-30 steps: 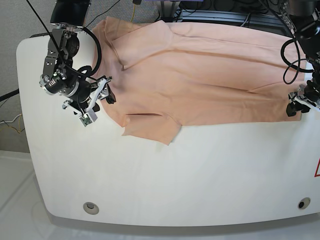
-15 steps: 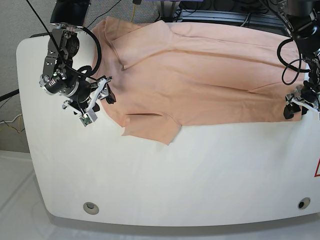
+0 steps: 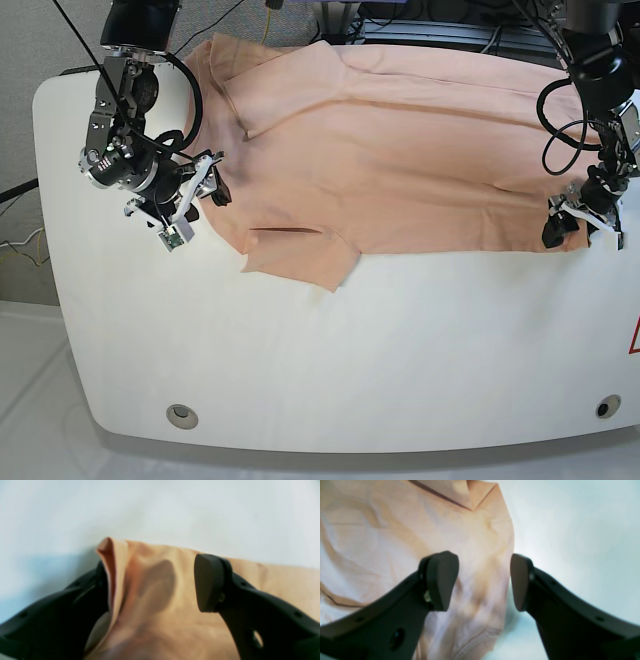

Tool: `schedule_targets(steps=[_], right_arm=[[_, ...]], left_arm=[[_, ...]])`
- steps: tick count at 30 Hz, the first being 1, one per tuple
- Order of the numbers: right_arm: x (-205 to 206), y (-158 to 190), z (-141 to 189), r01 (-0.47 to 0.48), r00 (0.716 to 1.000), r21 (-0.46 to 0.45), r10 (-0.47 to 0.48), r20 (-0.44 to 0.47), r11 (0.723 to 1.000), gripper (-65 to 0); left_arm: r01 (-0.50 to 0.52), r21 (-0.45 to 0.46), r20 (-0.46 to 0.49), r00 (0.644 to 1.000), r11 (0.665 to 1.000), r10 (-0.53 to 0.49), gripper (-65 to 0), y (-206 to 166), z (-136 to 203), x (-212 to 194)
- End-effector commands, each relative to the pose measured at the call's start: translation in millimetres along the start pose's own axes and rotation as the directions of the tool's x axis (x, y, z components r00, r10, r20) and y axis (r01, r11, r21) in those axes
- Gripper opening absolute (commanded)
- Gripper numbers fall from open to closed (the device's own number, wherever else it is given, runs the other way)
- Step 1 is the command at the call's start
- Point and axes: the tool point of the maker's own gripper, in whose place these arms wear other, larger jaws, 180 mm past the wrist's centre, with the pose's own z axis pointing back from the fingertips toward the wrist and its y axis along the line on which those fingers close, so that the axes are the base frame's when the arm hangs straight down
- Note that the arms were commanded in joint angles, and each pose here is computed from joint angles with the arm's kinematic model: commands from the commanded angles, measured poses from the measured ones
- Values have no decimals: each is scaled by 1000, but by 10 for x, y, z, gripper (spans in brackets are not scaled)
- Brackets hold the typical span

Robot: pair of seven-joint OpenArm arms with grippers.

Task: Fold the T-shirt properly
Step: 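Lower the left gripper onto the shirt's side edge and close on it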

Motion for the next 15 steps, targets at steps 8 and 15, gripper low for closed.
schedule_targets(steps=[8,15], right_arm=[[160,-36,54,-15,998,-6,16,53,1000,-300],[160,-33,51,-15,998,-7,15,53,1000,-300]], left_arm=[[44,12,-112,993,999,-42,-650,22,8,-200],[26,73,-117,993,997,-18,-623,144,30,-204]])
